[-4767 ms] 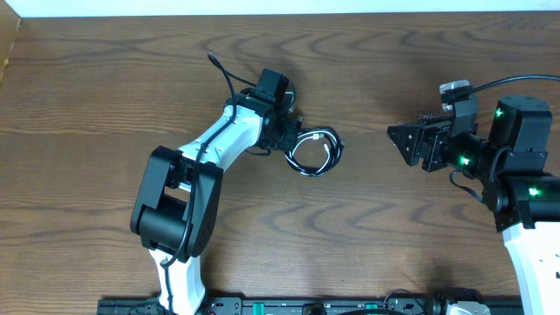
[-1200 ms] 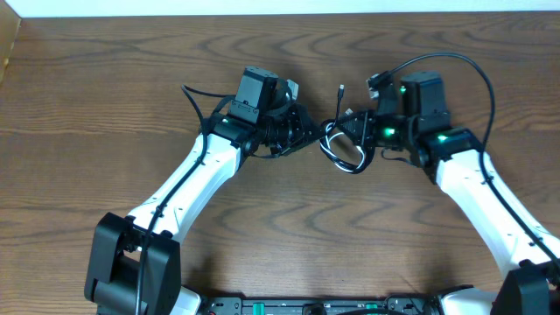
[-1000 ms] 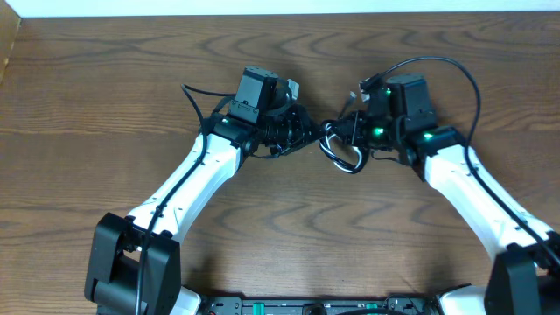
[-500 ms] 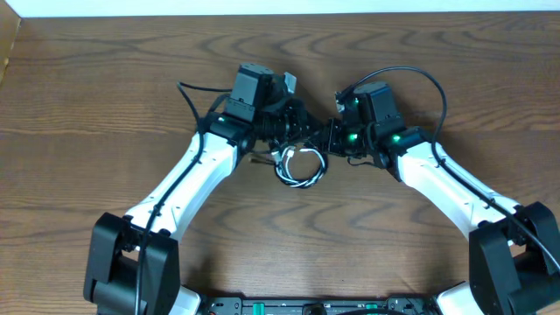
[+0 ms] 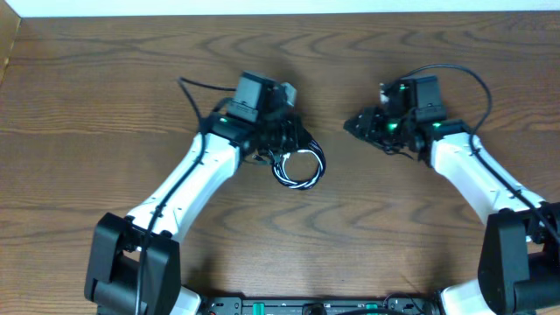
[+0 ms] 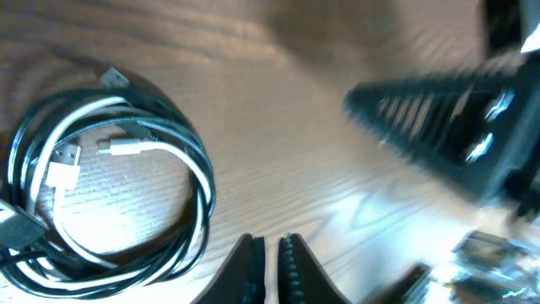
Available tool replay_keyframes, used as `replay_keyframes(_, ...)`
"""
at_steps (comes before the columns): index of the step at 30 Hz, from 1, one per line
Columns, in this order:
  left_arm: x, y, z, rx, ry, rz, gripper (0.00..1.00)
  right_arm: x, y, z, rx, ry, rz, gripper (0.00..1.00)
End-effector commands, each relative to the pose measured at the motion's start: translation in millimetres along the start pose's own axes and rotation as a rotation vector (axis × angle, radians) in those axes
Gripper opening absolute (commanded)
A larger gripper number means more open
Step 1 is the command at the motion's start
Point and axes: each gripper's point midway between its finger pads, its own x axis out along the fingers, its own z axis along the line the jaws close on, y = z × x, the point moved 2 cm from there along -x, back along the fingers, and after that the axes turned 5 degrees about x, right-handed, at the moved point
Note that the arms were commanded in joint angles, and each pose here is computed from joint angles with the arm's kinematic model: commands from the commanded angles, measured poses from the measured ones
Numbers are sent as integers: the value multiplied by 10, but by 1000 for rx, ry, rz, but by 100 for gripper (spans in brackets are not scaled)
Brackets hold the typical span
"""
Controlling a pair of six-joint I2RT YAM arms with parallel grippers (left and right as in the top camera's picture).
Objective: Untangle cables
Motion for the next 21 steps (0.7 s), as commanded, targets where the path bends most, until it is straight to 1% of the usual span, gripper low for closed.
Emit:
replay_keyframes(1,182,140,81,290,-142,46,17,-92,-97,-136,-76,27,-5,57)
replay_keyframes(2,226,181,106,311,-158,65,17,-108,-91,-180,-77,37,2,57)
replay_keyframes(3,287,234,138,338,-171,91,21,-121,-84,-217,-78,46,8,58)
replay_keyframes(5,415,325,199,366,-183,140,23,-141,-63,-278,-79,63,21,59)
replay_keyframes(10,708,547,332,387,-197,245,24,-152,-7,-346,-89,92,45,60)
replay_keyframes(16,816,679,306,496,-198,294,24,-157,21,-380,-79,109,56,61)
replay_keyframes(21,837,659,434,547,-312,289,24,-157,21,-385,-79,112,55,61)
